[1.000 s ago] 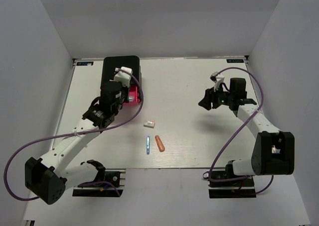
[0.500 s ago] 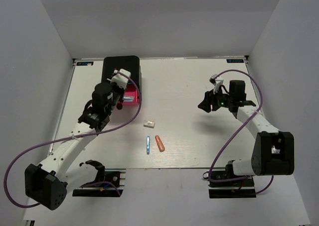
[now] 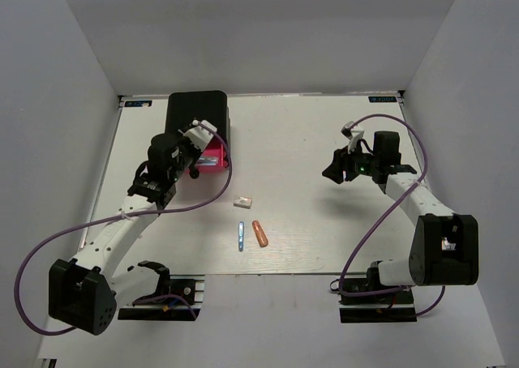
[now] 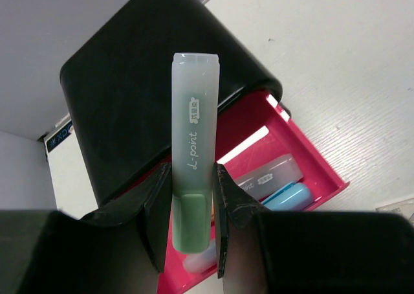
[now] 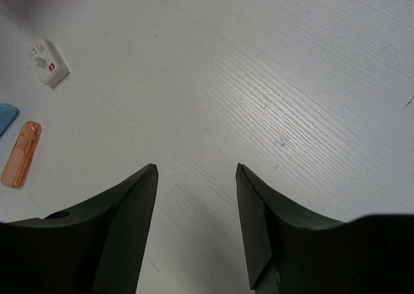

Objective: Sort the stationery into containers
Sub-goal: Place the stationery in the drawer, then close the drawer in the storage box.

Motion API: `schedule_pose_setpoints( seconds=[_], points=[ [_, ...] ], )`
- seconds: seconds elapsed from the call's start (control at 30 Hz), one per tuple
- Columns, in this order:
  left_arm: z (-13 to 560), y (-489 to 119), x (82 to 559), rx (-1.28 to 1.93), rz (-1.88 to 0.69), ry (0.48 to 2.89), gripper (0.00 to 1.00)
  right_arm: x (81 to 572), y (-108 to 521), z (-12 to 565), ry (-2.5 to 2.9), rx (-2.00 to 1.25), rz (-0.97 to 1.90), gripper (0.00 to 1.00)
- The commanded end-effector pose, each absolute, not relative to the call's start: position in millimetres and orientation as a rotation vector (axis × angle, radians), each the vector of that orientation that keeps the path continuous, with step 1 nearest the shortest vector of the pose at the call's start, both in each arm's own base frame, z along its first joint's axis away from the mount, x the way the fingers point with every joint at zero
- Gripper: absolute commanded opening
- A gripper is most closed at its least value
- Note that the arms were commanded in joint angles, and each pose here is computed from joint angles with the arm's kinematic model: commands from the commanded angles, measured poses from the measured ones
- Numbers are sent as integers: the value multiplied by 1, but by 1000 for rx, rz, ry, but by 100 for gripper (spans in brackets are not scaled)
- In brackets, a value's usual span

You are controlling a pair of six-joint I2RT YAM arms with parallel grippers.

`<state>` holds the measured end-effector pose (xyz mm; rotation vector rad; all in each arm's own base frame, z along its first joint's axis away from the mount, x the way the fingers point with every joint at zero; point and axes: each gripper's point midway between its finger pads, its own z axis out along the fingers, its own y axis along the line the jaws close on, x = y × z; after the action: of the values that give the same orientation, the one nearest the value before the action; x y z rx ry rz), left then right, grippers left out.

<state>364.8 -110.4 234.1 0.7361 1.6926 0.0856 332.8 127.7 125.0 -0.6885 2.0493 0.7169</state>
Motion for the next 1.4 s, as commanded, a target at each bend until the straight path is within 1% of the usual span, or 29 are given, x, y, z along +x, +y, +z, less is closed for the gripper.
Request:
schedule_pose_setpoints(
  seconds=[0.0, 0.13, 0.2, 0.3, 0.37, 0.47, 0.53, 0.57, 0.67, 0.7, 0.83, 0.87, 0.9, 0.93, 1.0, 1.03, 1.1, 1.13, 1.2, 1.27, 1.33, 1.37],
  points=[
    [236, -104, 364, 747, 88, 1672, 8, 336, 128, 136, 1986, -716, 705, 58],
    [234, -102, 364, 750, 86, 1683, 13, 339, 129, 139, 1975, -721, 710, 58],
    [227, -102, 362, 756, 84, 1700, 19, 340, 129, 138, 1981, -719, 715, 58],
    [229, -97, 359, 739, 105, 1697, 31, 341, 130, 138, 1978, -722, 719, 58],
    [227, -97, 359, 739, 105, 1697, 41, 342, 130, 140, 1973, -725, 720, 58],
    [227, -93, 359, 716, 117, 1707, 48, 341, 130, 140, 1974, -722, 722, 58],
    [227, -91, 360, 709, 128, 1710, 68, 342, 131, 141, 1973, -722, 724, 58],
    [227, -92, 360, 701, 122, 1714, 73, 341, 131, 139, 1977, -721, 726, 58],
    [237, -84, 362, 665, 155, 1699, 73, 340, 130, 139, 1977, -720, 729, 58],
    [239, -83, 363, 647, 157, 1695, 75, 341, 131, 140, 1974, -723, 726, 58],
    [274, -83, 363, 565, 129, 1637, 75, 340, 131, 140, 1969, -732, 720, 58],
    [281, -84, 363, 543, 115, 1627, 72, 340, 130, 141, 1968, -731, 714, 58],
    [292, -86, 362, 492, 69, 1638, 66, 340, 130, 140, 1965, -734, 716, 58],
    [297, -86, 361, 448, 44, 1655, 43, 341, 130, 139, 1966, -732, 715, 58],
    [315, -89, 356, 363, -32, 1679, 20, 340, 131, 140, 1966, -732, 719, 58],
    [301, -91, 350, 284, -106, 1773, 8, 340, 130, 139, 1967, -732, 718, 58],
    [301, -92, 342, 162, -183, 1838, 1, 340, 130, 138, 1965, -731, 717, 58],
    [281, -90, 332, 48, -221, 1948, 0, 340, 130, 138, 1967, -727, 718, 58],
    [260, -87, 320, -94, -249, 2058, 0, 339, 130, 135, 1968, -728, 715, 58],
    [222, -92, 301, -235, -318, 2193, 0, 340, 130, 136, 1964, -730, 717, 58],
    [215, -100, 285, -317, -424, 2201, 5, 340, 132, 136, 1960, -736, 726, 58],
    [201, -103, 277, -426, -478, 2216, 9, 340, 131, 134, 1966, -734, 723, 58]
  ],
)
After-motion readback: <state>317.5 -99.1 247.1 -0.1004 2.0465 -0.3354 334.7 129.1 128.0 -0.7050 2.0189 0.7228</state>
